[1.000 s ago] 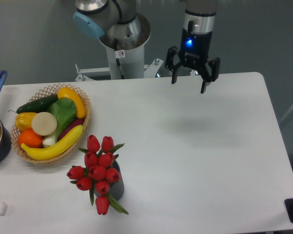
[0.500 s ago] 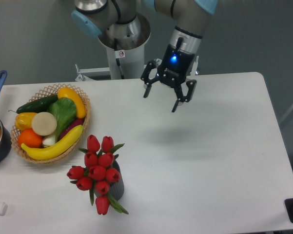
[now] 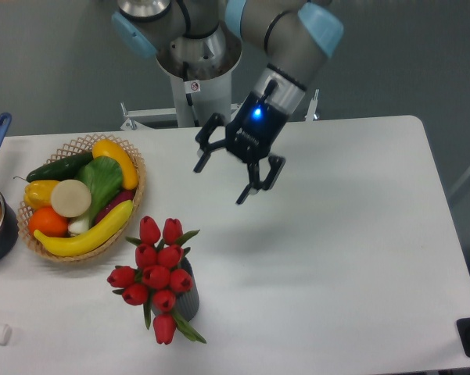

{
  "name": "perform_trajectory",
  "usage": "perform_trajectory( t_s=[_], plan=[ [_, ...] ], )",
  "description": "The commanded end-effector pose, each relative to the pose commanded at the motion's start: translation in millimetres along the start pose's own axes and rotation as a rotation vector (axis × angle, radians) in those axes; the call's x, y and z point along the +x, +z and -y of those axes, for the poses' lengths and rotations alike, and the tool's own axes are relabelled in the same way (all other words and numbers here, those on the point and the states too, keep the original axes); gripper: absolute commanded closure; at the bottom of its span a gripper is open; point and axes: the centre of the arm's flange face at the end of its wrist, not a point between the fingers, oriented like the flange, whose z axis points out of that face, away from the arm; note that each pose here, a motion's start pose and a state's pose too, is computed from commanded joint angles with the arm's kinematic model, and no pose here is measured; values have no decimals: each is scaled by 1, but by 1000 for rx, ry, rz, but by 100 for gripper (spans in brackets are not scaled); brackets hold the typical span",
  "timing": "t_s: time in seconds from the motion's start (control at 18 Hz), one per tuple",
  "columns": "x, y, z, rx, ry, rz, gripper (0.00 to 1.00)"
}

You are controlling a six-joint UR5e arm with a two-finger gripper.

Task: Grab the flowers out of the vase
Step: 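Move the open gripper across the table toward the red tulip vase, then lower the open gripper onto the tulip stems above the vase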

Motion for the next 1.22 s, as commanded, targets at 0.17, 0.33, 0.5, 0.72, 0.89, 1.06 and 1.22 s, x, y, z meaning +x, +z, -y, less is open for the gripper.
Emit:
perform_trajectory(
  t_s=[0.17, 0.33, 0.5, 0.72, 0.89, 1.06, 1.22],
  plan=[
    [-1, 14, 11, 10, 54, 1, 0],
    [-3, 18, 13, 42, 56, -17, 0],
    [-4, 29, 18, 43, 65, -36, 0],
    [-14, 49, 17, 37, 67, -63, 0],
    [-25, 55, 21, 37, 72, -67, 0],
    [-28, 63, 19, 36, 71, -78, 0],
    [-37, 78, 16, 32, 75, -91, 0]
  ],
)
